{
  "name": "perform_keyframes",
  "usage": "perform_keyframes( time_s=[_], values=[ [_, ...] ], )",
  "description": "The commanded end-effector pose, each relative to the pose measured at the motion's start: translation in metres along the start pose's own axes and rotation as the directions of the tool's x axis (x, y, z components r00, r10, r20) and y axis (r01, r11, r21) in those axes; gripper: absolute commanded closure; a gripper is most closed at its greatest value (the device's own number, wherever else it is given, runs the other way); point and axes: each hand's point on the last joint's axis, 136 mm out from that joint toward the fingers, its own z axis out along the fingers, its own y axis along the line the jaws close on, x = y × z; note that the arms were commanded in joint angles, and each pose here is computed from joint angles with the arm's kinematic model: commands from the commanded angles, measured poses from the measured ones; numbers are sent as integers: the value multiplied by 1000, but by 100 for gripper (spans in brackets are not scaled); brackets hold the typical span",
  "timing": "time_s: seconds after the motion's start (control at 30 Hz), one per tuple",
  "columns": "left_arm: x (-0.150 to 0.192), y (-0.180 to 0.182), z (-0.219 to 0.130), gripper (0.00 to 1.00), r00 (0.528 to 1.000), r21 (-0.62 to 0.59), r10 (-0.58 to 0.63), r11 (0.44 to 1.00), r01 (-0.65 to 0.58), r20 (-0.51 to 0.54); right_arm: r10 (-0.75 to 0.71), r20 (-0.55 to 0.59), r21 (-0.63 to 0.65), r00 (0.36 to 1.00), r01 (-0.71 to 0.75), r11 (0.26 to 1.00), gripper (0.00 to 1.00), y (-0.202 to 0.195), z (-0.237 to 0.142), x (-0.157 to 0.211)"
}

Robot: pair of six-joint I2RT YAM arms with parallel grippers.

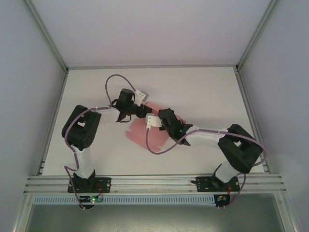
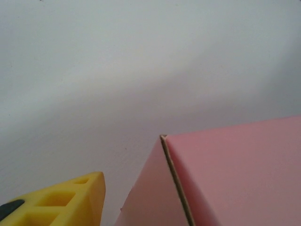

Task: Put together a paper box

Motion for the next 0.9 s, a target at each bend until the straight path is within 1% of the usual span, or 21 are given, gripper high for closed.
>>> perform_keyframes(
  time_s=[0.0, 0.1, 0.17, 0.3, 0.33, 0.4, 0.43, 0.47, 0.53, 0.57, 0.63, 0.67, 0.7, 0.8, 0.87],
  values=[
    [0, 7, -3, 48, 1000, -81, 16, 997, -16, -5, -64, 4, -189, 998, 63, 980, 100, 51, 0, 9],
    [20, 14, -10, 47, 999, -144, -25, 989, 18, -47, -61, -6, -184, 998, 59, 981, 100, 50, 0, 13],
    [27, 19, -15, 45, 998, -185, -38, 982, 27, -58, -63, -17, -180, 998, 59, 982, 100, 49, -1, 16],
    [37, 17, -23, 45, 996, -200, -52, 979, 36, -75, -69, -36, -172, 997, 61, 983, 100, 49, 0, 21],
    [38, 13, -22, 47, 995, -184, -52, 982, 36, -80, -70, -37, -169, 997, 63, 984, 100, 49, 0, 21],
    [39, 11, -22, 59, 995, -177, -50, 984, 34, -85, -68, -34, -165, 997, 62, 984, 100, 49, 0, 21],
    [38, 12, -22, 63, 995, -185, -51, 982, 34, -86, -66, -31, -167, 997, 60, 984, 100, 49, -1, 21],
    [36, 14, -21, 65, 995, -199, -54, 979, 36, -85, -65, -30, -165, 997, 59, 985, 100, 49, -1, 20],
    [33, 18, -21, 65, 995, -232, -57, 972, 37, -78, -68, -32, -163, 997, 62, 985, 100, 49, -2, 21],
    [30, 20, -21, 63, 996, -266, -55, 963, 33, -74, -73, -34, -161, 997, 67, 985, 100, 49, -2, 21],
    [27, 30, -22, 62, 996, -373, -52, 928, 20, -76, -81, -45, -158, 996, 73, 985, 100, 48, -2, 23],
    [27, 37, -23, 60, 995, -445, -55, 895, 10, -89, -85, -50, -161, 995, 76, 984, 100, 50, -2, 24],
    [28, 43, -23, 68, 993, -513, -68, 858, 8, -98, -89, -54, -166, 995, 79, 983, 100, 51, -3, 24],
    [33, 55, -21, 86, 987, -635, -105, 772, 2, -125, -84, -59, -182, 995, 72, 981, 100, 54, -4, 24],
    [37, 63, -22, 87, 985, -691, -136, 722, 26, -105, -86, -73, -184, 994, 71, 980, 100, 56, -4, 27]
  ],
)
